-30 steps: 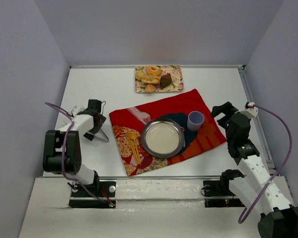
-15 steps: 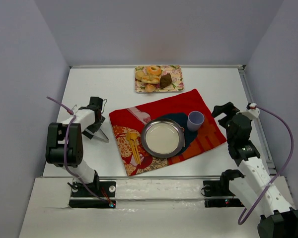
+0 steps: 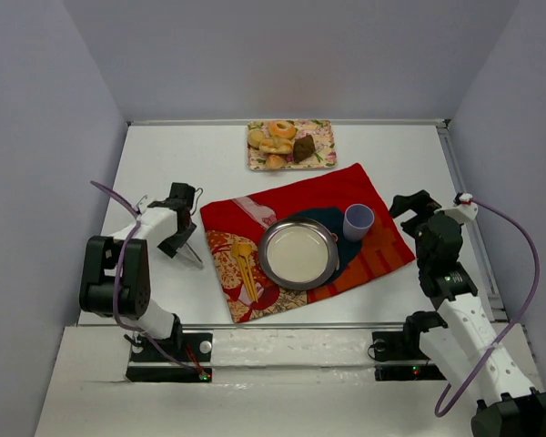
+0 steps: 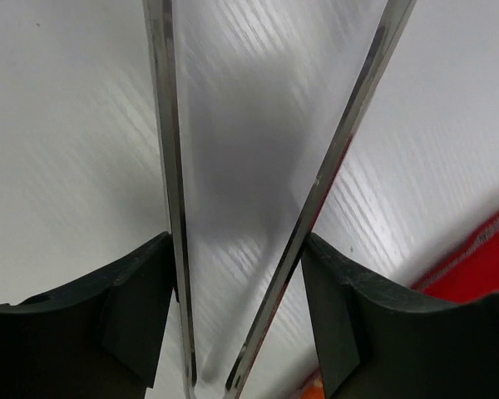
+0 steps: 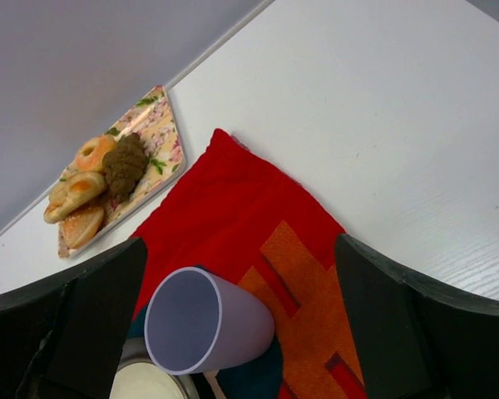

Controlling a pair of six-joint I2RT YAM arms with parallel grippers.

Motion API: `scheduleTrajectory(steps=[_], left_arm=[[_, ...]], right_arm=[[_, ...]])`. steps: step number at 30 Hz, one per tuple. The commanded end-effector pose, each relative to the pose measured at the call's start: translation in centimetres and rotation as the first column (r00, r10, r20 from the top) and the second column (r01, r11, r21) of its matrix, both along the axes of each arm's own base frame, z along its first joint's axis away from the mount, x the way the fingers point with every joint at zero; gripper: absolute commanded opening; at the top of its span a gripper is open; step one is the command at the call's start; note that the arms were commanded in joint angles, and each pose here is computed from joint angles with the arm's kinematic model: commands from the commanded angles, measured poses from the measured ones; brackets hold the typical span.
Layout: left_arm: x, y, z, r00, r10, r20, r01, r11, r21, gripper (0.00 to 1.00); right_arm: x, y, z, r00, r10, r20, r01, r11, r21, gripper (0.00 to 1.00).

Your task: Place the bread

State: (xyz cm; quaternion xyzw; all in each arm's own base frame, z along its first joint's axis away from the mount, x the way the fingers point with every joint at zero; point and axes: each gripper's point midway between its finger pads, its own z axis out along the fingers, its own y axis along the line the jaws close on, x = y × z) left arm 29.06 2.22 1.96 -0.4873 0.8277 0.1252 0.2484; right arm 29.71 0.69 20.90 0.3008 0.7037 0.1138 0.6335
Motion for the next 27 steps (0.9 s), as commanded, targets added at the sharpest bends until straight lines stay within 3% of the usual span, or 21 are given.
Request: scheduleTrajectory(steps=[1,4,7,10,12,16,19,22,26,27], left_arm=[[-1.2,-2.0,4.1,0.996,-0.088,0.028,0.086,0.994,0.070,0.68],[-0.5,-3.1,8.7,0.978,-0.134,0.157,0.118,0.987,0.107,0.66],[-0.1,-4.1,12.3,0.936,-0.174,0.306,0.164,0.985,0.057,0.63],[-0.3,-4.9,15.7,0.863,-0.217,0.456,0.229,0.973,0.028,0.56],[-0.9,-5.7,19.0,0.770,-0.253,0.585,0.298,0.954,0.020,0.54],[-1.1,-7.9,22.7,0.626,-0.344,0.700,0.444,0.895,0.043,0.54],[-1.1,-10.0,24.8,0.516,-0.422,0.746,0.562,0.824,0.077,0.55],[-0.3,-13.2,24.8,0.428,-0.540,0.725,0.705,0.702,0.106,0.54],[1.9,-17.8,23.7,0.339,-0.644,0.686,0.833,0.544,0.099,0.53],[2.3,-18.4,23.5,0.339,-0.650,0.680,0.841,0.533,0.090,0.52]], right_arm=[[0.2,-0.4,1.8,0.998,-0.020,0.066,0.019,1.000,0.003,1.00],[0.2,-0.3,1.9,0.997,-0.015,0.070,0.015,1.000,0.003,1.00],[0.0,-0.3,2.0,0.997,-0.015,0.078,0.015,1.000,0.004,1.00],[-0.2,-0.4,2.2,0.996,-0.020,0.089,0.019,1.000,0.008,1.00],[-0.3,-0.5,2.3,0.995,-0.024,0.094,0.023,1.000,0.012,1.00],[-0.3,-0.5,2.4,0.995,-0.026,0.097,0.024,1.000,0.014,1.00],[-0.2,-0.4,2.3,0.996,-0.018,0.093,0.017,1.000,0.014,1.00],[-0.2,-0.3,2.4,0.995,-0.009,0.096,0.009,1.000,0.008,1.00],[-0.3,-0.2,2.5,0.995,-0.006,0.100,0.005,1.000,0.007,1.00],[-0.3,-0.3,2.4,0.995,-0.006,0.098,0.005,1.000,0.006,1.00]])
